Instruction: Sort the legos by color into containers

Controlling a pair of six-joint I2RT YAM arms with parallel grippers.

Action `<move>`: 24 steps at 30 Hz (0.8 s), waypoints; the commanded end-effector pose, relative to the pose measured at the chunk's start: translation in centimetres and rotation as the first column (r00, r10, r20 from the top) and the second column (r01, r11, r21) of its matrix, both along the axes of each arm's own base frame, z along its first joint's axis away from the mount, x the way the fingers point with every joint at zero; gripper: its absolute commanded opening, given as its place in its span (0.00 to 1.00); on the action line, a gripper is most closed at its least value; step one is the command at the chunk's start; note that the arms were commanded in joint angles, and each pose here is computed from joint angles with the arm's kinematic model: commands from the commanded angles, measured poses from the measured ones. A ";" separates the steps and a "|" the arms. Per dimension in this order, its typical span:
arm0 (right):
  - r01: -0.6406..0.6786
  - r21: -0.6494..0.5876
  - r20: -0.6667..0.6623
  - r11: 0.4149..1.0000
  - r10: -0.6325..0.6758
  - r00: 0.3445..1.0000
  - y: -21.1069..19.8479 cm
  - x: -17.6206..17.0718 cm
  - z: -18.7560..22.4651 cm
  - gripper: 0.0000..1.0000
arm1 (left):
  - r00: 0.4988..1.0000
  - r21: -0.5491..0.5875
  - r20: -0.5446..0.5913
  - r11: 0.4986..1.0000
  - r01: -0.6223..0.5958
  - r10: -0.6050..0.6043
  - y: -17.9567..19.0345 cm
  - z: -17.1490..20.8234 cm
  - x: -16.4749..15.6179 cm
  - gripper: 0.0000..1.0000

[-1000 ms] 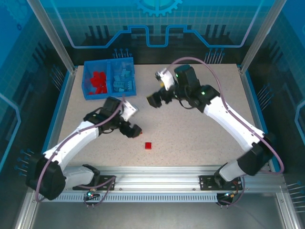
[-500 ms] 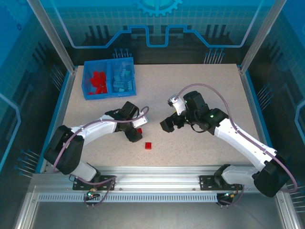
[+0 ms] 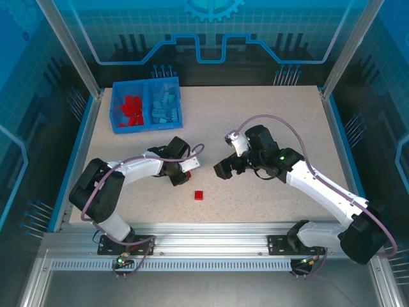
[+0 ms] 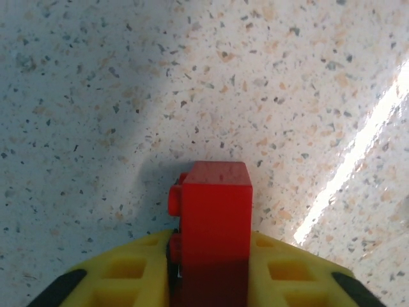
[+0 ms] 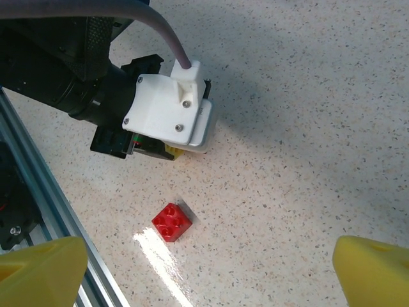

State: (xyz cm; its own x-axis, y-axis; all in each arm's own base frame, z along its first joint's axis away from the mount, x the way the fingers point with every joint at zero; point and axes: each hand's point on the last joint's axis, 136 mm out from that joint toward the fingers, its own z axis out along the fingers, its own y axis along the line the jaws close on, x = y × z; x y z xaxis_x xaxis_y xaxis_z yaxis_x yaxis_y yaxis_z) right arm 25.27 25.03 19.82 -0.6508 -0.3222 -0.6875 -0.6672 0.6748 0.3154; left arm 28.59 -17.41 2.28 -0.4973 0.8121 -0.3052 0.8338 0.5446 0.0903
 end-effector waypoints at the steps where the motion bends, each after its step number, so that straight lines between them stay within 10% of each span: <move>1: 0.001 0.036 -0.017 0.999 -0.001 1.000 0.3 0.0 0.2 1.00 | 1.000 -0.057 0.026 0.998 0.011 -0.010 -1.1 1.9 0.4 0.18; 11: 0.020 0.059 0.013 0.998 -0.021 1.000 0.4 0.5 1.6 1.00 | 0.900 -0.373 0.226 0.887 -0.273 0.372 1.6 14.3 7.3 0.15; 19: 0.032 0.068 0.023 0.997 -0.034 0.999 0.3 0.5 2.3 1.00 | 0.528 -0.504 0.225 0.561 -0.657 0.819 14.0 21.2 14.6 0.15; 24: 0.041 0.074 0.020 0.996 -0.042 0.999 0.1 0.3 2.6 1.00 | 0.255 -0.464 0.066 0.256 -0.848 0.965 22.0 19.3 17.8 0.18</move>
